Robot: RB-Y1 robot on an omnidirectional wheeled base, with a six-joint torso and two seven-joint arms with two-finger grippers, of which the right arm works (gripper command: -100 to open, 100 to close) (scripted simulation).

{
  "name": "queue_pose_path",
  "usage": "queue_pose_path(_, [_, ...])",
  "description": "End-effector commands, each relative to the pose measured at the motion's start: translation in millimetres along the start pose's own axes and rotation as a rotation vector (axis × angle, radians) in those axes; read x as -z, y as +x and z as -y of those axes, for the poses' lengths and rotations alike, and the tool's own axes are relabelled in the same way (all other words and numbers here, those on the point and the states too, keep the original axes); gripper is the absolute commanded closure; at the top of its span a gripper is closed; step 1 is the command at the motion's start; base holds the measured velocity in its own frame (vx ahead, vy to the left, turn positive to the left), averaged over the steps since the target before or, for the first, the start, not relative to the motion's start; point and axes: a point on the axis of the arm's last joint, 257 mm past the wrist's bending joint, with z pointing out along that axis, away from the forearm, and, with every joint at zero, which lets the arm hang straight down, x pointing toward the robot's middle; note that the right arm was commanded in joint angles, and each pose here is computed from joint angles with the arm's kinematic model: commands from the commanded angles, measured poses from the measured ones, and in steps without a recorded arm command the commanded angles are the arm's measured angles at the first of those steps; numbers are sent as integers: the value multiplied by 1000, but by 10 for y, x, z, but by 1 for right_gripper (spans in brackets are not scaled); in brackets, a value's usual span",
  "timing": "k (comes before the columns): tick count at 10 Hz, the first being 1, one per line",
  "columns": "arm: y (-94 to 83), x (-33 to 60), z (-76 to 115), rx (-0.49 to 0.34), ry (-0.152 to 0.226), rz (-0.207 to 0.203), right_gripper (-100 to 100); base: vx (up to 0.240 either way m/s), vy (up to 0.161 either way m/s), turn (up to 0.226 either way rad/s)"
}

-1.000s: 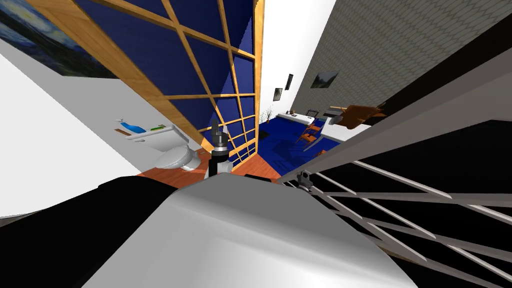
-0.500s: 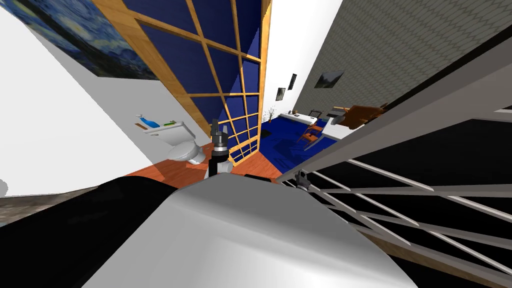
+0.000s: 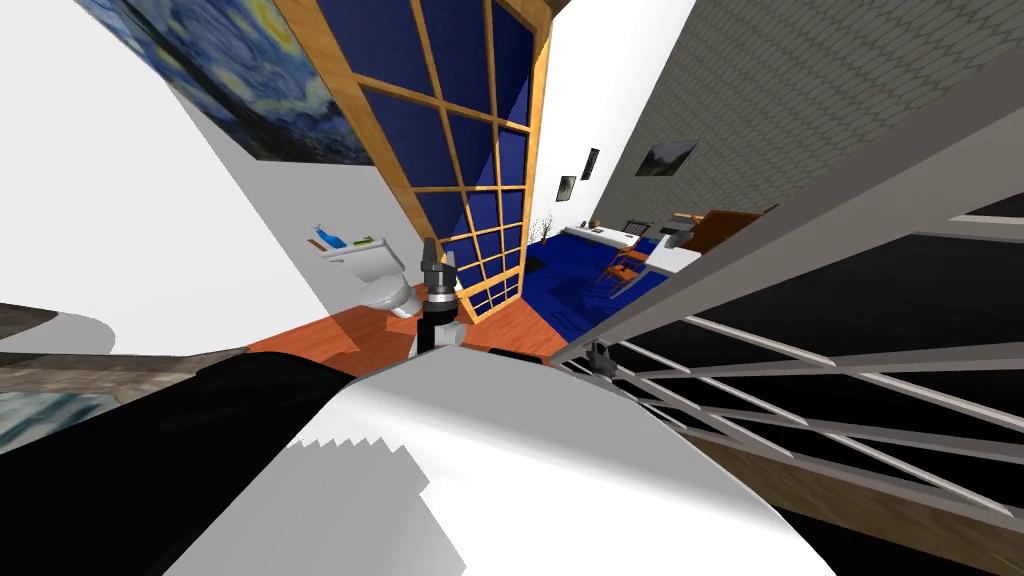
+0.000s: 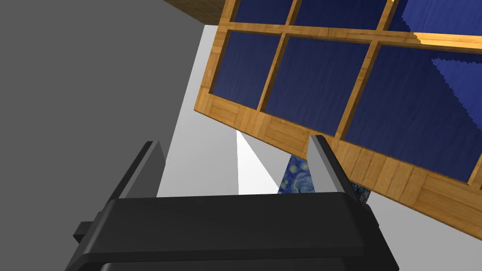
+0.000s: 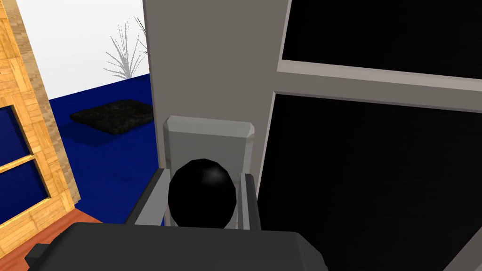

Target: Pull the door open

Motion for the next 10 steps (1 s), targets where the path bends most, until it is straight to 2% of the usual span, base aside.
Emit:
queue_pose_path(1, [-3, 36, 70, -4, 28, -1, 100, -266, 0, 52])
queue_pose_path(2, [2, 18, 40, -1, 17, -1, 100, -129, 2, 13])
queue_pose_path(3, [-19, 87, 77, -2, 43, 4, 100, -169, -3, 100])
queue_pose_path(10, [-3, 322, 166, -4, 155, -1, 100, -223, -23, 105])
